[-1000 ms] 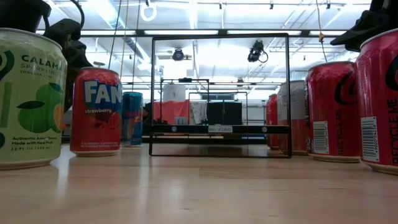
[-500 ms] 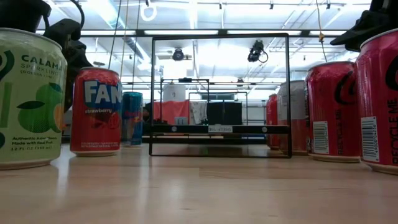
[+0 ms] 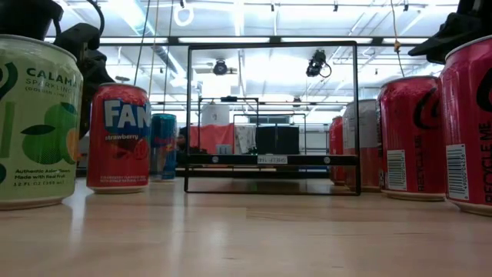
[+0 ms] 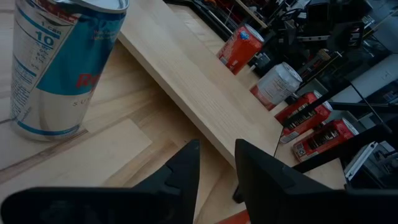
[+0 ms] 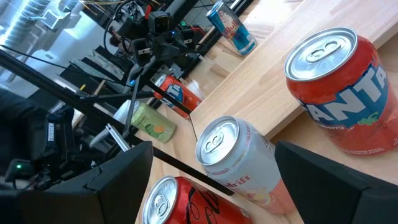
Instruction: Place canned beverage on shelf
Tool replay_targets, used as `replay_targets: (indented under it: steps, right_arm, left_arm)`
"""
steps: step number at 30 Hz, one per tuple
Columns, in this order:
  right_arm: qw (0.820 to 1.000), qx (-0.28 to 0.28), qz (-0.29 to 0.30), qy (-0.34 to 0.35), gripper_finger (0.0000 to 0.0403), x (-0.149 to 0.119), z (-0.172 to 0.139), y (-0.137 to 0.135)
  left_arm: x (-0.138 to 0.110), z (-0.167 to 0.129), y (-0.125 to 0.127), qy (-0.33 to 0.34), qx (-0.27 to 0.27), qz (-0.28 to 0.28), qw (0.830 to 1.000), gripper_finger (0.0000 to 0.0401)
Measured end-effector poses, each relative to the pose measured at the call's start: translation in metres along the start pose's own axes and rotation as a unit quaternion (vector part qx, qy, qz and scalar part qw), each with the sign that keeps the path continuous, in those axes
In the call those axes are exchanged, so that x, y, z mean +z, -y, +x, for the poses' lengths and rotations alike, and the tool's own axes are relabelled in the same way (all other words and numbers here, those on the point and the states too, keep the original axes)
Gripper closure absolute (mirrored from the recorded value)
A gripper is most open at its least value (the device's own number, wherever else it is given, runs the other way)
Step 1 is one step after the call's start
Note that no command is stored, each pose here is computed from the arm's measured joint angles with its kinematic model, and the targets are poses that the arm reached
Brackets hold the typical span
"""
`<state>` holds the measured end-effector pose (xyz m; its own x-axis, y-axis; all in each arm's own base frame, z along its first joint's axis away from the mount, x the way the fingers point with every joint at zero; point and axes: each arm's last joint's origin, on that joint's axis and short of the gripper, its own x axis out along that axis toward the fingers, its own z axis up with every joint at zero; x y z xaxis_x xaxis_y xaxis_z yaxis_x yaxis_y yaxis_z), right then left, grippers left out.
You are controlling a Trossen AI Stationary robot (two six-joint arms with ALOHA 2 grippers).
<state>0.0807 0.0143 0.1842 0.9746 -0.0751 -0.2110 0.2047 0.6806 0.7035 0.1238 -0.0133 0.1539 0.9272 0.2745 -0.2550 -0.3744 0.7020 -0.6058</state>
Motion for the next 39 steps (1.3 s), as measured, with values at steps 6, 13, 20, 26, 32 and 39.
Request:
replay_targets:
  steps: [6, 13, 20, 26, 32, 39]
  right_arm:
    - [1.000, 0.000, 0.000, 0.000, 0.0055, 0.000, 0.000, 0.000]
    - [1.000, 0.000, 0.000, 0.000, 0.0055, 0.000, 0.000, 0.000]
    - [1.000, 0.002, 0.001, 0.002, 0.0055, 0.000, 0.000, 0.000]
    - [1.000, 0.002, 0.001, 0.002, 0.0055, 0.000, 0.000, 0.000]
    - [1.000, 0.005, 0.003, 0.006, 0.0055, 0.001, 0.000, -0.001]
    - [0.995, 0.066, 0.059, 0.052, 0.0055, 0.011, -0.001, -0.013]
  left_arm:
    - [0.003, 0.000, 0.002, 0.012, -0.012, -0.041, 0.999, 0.0291]
    - [0.026, 0.002, 0.007, 0.169, -0.002, -0.165, 0.972, 0.0291]
    - [0.040, -0.003, 0.019, 0.182, -0.113, -0.212, 0.954, 0.0291]
    - [0.053, -0.011, 0.031, 0.208, -0.201, -0.230, 0.929, 0.0291]
    - [0.088, -0.023, 0.073, 0.218, -0.248, -0.160, 0.930, 0.0291]
    - [0.129, -0.018, 0.127, 0.197, -0.172, -0.050, 0.964, 0.0291]
